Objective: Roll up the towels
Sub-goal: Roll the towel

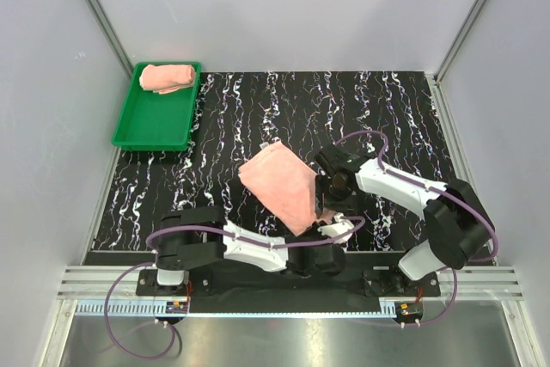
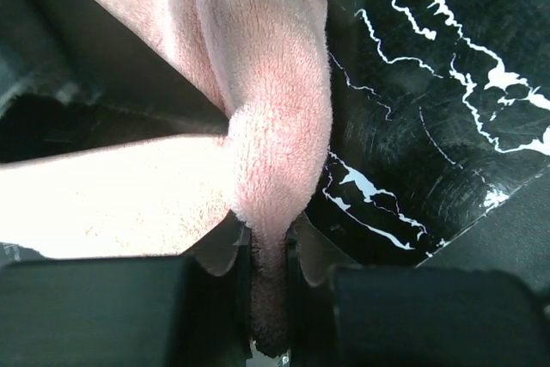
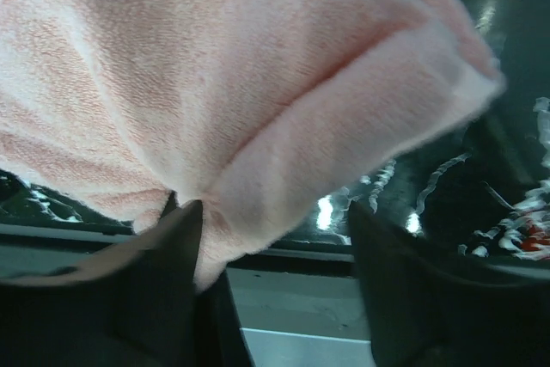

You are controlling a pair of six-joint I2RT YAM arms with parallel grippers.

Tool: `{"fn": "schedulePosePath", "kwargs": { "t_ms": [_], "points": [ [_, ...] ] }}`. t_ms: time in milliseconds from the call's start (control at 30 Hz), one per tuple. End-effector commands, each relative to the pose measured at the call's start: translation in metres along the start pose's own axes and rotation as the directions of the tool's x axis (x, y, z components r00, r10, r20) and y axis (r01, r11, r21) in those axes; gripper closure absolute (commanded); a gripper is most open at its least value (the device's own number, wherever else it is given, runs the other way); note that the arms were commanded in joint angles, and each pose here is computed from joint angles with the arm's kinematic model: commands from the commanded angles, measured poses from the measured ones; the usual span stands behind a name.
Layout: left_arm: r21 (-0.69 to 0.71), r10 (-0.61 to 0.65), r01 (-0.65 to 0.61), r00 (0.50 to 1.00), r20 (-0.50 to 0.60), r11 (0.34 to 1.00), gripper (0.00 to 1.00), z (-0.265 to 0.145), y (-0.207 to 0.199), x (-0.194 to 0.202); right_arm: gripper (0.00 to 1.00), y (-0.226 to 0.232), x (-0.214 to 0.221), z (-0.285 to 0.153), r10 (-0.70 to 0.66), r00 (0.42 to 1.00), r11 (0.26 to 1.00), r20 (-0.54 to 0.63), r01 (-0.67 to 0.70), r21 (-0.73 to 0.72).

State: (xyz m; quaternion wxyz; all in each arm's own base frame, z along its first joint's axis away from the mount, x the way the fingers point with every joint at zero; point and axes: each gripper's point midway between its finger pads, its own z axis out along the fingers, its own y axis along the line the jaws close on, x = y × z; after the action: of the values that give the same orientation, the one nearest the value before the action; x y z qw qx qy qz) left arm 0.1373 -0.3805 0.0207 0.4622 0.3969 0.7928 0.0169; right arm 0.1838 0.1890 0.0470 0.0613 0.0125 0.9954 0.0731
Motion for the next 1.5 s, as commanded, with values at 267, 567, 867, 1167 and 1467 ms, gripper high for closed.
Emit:
{"fn": "schedulePosePath", "kwargs": {
  "t_ms": [267, 567, 867, 1167, 1467],
  "points": [
    [0.332, -0.254, 0.285, 0.958, -0.135, 0.899, 1.0, -0.013, -0.011, -0.011, 0.12, -0.051, -0.077, -0.106, 0.147, 0.921, 0.979, 0.36, -0.188, 0.081],
    [0.543, -0.512, 0.601, 0.794, -0.326, 0.586, 1.0, -0.014, 0.009, -0.037, 0.12, -0.014, -0.07, -0.147, 0.244, 0.831, 0.948, 0.5, -0.097, -0.302],
    [0.59, -0.66, 0.78, 0.558, -0.503, 0.21, 1.0, -0.012, 0.043, -0.053, 0.12, 0.017, -0.027, -0.086, 0.32, 0.873, 0.807, 0.367, -0.049, -0.589],
    [0.541, -0.656, 0.83, 0.483, -0.58, 0.134, 1.0, 0.007, 0.044, -0.032, 0.07, 0.022, -0.041, -0.043, 0.4, 0.844, 0.762, 0.356, -0.091, -0.641],
    [0.553, -0.653, 0.832, 0.445, -0.613, 0.047, 1.0, 0.009, 0.042, -0.033, 0.12, 0.025, -0.056, -0.009, 0.416, 0.851, 0.779, 0.322, -0.15, -0.609]
  ]
}}
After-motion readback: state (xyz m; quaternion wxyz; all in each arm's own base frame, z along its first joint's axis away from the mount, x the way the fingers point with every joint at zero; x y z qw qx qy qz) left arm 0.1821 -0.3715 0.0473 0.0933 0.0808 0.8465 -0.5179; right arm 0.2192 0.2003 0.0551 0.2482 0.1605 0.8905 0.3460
